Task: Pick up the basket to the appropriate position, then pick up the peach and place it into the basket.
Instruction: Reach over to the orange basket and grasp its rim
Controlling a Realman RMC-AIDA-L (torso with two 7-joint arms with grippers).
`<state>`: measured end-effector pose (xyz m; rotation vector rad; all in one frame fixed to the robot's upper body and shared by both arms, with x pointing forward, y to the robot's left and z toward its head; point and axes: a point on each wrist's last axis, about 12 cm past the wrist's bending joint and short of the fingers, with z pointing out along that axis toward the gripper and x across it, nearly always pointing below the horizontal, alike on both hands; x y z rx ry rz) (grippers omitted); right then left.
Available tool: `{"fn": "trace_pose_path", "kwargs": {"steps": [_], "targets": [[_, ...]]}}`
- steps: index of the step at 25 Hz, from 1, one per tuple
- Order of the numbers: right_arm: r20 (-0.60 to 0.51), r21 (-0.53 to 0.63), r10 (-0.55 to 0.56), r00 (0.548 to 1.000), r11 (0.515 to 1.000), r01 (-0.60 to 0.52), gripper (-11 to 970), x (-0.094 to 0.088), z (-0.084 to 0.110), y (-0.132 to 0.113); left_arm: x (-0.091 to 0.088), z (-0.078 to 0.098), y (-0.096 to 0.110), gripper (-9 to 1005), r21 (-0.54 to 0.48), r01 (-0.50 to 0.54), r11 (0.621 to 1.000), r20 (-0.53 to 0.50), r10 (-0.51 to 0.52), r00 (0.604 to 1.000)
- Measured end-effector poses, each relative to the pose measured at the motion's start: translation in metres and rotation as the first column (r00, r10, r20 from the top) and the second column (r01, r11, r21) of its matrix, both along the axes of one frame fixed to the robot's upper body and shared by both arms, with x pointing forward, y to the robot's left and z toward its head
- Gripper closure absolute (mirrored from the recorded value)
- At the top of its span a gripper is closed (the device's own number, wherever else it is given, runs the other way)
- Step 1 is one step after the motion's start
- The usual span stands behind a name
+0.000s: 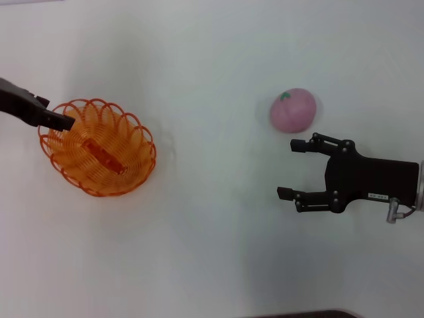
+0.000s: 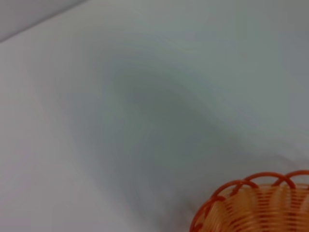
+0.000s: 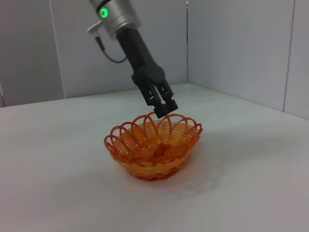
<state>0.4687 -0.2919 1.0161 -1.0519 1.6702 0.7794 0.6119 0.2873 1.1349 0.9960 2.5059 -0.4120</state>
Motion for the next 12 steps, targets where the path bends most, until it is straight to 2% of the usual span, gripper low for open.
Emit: {"fn": "trace_pose_path", "kwargs": {"steps": [6,12], "targets": [[-0.002,0.001,0.003,1.000,1.000,-0.003,13,0.000,-0.001,0.002,0.016,0.015,-0.027,314,0.160,0.072,0.985,-0.035,-0.067,0.997],[-0.011,0.000,0.010,1.000,1.000,-0.010,13,-0.001,-0.001,0.003,0.020,0.017,-0.036,317,0.193,0.086,0.977,-0.050,-0.077,0.996]]}}
